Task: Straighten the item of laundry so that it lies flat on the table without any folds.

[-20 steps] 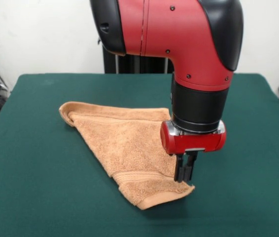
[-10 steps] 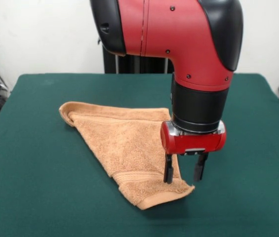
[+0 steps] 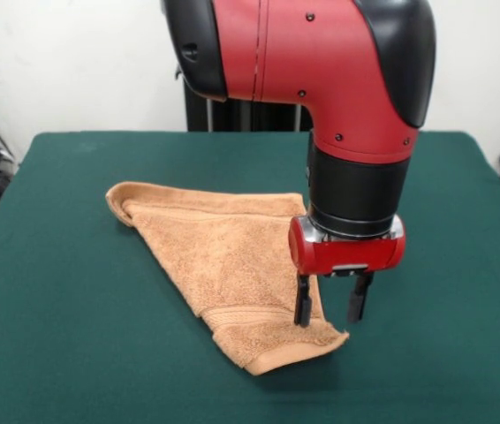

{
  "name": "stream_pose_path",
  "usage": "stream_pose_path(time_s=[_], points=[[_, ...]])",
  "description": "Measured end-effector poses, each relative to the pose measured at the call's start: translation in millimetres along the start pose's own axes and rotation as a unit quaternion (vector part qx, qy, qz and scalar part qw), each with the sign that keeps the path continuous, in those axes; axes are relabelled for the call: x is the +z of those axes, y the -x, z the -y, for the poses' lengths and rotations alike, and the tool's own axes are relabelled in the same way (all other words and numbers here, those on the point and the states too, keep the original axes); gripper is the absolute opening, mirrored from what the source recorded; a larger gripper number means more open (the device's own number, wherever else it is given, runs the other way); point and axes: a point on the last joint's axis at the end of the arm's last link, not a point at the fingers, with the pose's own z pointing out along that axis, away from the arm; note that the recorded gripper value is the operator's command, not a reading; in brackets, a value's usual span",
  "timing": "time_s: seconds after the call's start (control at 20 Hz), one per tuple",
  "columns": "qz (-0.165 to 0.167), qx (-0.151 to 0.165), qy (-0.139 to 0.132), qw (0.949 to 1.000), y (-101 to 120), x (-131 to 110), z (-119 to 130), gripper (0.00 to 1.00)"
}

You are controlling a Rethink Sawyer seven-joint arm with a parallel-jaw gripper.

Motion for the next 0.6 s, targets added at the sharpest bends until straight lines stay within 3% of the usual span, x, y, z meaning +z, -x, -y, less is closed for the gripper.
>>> stream_pose_path(time_s=[0.6], points=[[-0.004,-0.004,0.002,1.0,-3.2,4.7,-7.0,1.0]])
